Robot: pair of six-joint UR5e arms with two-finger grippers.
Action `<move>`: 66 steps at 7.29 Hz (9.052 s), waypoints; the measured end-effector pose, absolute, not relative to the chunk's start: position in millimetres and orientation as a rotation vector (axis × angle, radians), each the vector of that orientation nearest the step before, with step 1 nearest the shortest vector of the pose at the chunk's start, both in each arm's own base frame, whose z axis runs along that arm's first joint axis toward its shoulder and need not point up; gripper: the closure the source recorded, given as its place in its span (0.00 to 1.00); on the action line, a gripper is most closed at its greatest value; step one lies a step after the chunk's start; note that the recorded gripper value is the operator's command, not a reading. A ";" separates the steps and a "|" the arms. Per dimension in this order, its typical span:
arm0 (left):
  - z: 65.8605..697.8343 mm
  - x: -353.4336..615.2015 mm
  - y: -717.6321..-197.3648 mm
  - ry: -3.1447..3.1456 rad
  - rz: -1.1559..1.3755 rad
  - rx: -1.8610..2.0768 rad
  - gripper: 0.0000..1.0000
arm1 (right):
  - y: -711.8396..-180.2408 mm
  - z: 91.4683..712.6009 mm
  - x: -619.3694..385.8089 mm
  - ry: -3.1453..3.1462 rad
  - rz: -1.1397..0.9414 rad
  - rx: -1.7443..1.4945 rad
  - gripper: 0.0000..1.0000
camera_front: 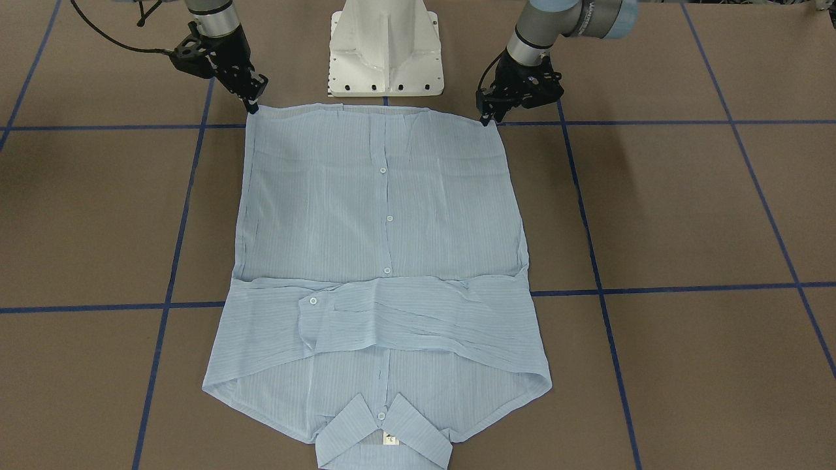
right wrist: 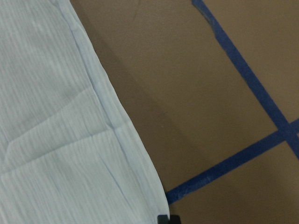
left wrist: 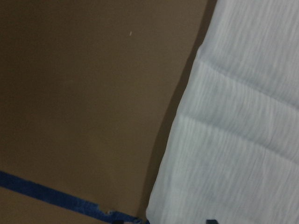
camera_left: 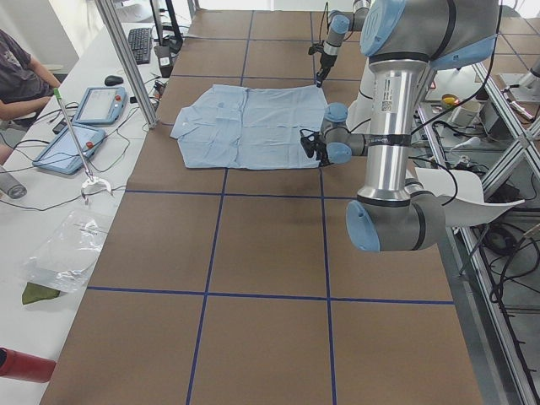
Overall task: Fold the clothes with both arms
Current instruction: 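Move the left gripper to its hem corner while the right grasps the other, then grasp both hem corners and fold the hem up toward the collar with both grippers, then lower the hem onto the shirt near the collar with both grippers, then open both grippers and lift them off the folded shirt, then move the right gripper to the folded shirt's near corner and grasp it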
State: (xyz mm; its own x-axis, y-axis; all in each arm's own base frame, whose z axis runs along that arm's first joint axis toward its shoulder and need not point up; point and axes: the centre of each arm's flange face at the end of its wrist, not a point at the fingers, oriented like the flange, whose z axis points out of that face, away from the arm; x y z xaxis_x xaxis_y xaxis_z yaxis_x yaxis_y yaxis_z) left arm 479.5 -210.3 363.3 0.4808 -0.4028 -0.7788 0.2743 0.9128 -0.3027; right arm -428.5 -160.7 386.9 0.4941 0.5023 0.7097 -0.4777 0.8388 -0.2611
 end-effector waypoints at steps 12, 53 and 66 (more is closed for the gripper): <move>219.0 318.0 -261.1 1.267 -0.613 -0.141 1.00 | -232.6 282.1 -307.9 -1.110 0.826 0.021 1.00; 381.6 418.1 -645.1 1.168 -0.707 0.301 0.34 | -420.7 404.3 -445.7 -0.771 0.786 0.088 0.52; 390.5 412.3 -637.9 1.163 -0.712 0.300 0.35 | -409.5 393.1 -429.9 -0.807 0.813 0.034 0.41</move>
